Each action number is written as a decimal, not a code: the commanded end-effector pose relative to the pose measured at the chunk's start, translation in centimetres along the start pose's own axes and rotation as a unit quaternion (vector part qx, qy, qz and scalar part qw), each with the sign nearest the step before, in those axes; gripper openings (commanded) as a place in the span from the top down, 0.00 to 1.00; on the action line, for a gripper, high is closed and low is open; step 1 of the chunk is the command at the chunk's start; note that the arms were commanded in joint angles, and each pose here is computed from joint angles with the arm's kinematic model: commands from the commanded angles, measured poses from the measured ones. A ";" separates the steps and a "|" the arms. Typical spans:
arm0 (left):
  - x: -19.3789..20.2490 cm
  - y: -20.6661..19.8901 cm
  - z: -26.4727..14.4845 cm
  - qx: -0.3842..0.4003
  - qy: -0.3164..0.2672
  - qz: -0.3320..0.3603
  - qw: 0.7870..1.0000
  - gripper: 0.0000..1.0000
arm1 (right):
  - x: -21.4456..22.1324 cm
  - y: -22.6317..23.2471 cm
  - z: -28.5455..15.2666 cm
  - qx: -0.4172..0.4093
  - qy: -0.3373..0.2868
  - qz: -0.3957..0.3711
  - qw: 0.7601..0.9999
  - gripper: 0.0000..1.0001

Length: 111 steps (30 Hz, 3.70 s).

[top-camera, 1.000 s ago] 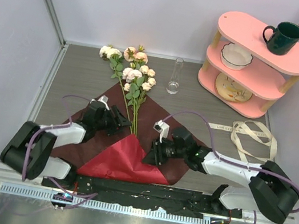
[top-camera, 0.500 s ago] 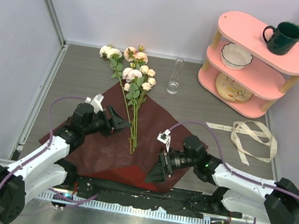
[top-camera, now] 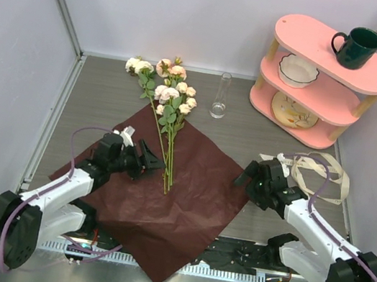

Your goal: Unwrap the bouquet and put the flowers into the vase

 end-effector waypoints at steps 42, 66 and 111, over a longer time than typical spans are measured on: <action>-1.3 0.6 2.1 0.034 -0.049 -0.004 0.998 0.38 | -9.9 4.0 9.1 -0.002 -0.221 -0.117 0.968 0.92; -15.5 -2.2 5.8 -0.083 -0.219 -0.072 0.970 0.53 | -5.3 10.4 -3.2 -0.069 -0.151 -0.273 0.947 0.24; -27.4 -10.5 2.2 -0.109 -0.365 0.167 0.909 1.00 | -5.1 9.3 -6.9 -0.109 -0.170 -0.296 0.934 0.25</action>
Point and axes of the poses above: each gripper's point midway between its finger pads, its own z axis out along the fingers, its own y axis along the line the jaws close on, x = y × z, the point moved 8 cm from there along -z, back along the fingers
